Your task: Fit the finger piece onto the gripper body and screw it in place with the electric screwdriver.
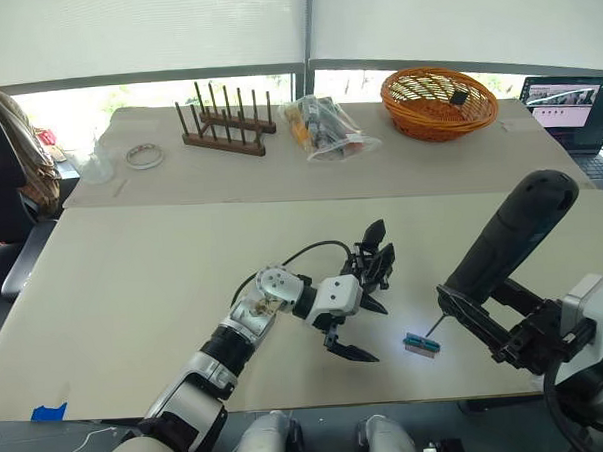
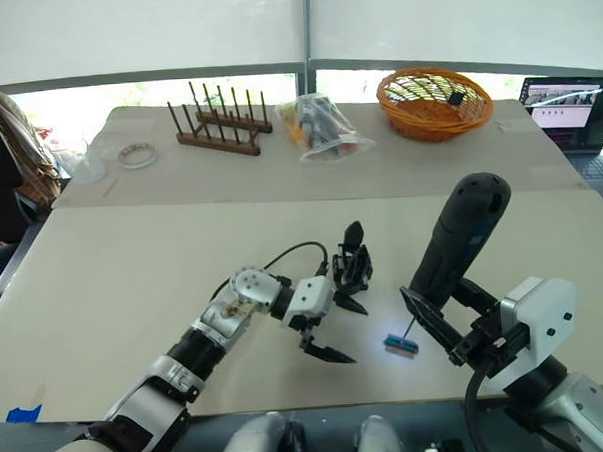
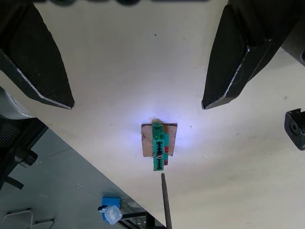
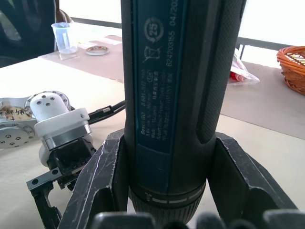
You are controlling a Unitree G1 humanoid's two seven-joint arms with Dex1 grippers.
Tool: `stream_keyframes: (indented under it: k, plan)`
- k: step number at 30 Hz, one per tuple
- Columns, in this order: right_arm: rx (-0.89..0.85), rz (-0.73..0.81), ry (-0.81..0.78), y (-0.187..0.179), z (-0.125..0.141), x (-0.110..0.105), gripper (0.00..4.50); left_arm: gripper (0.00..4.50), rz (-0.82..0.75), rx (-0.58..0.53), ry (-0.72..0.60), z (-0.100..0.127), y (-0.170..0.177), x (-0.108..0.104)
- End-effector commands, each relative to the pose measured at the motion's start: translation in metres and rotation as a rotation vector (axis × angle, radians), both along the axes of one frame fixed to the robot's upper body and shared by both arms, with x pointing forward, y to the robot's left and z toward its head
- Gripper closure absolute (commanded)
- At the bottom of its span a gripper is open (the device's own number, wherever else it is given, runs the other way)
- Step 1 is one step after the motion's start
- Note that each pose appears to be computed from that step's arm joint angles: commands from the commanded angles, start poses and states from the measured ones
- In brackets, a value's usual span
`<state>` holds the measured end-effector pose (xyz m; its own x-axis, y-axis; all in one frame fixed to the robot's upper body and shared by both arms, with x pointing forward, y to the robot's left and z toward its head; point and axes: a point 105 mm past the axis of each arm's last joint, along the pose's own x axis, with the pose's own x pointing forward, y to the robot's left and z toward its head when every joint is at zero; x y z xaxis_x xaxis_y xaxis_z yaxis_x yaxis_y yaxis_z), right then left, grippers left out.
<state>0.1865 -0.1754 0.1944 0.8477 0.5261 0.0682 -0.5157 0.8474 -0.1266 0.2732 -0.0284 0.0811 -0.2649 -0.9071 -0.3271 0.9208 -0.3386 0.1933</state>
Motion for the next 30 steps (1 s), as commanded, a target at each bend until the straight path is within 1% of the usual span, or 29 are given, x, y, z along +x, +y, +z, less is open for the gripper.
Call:
stream_keyframes:
  k: [1,30]
  plan:
    - [-0.011,0.021,-0.056,0.0054,0.0095,-0.0023,2.58,0.00,-0.013,-0.017,-0.015,0.0072,-0.0043,-0.0006]
    - [-0.030,0.019,-0.045,0.0030,0.0052,-0.0012,2.58,0.00,-0.012,-0.023,-0.016,0.0093,-0.0054,-0.0006]
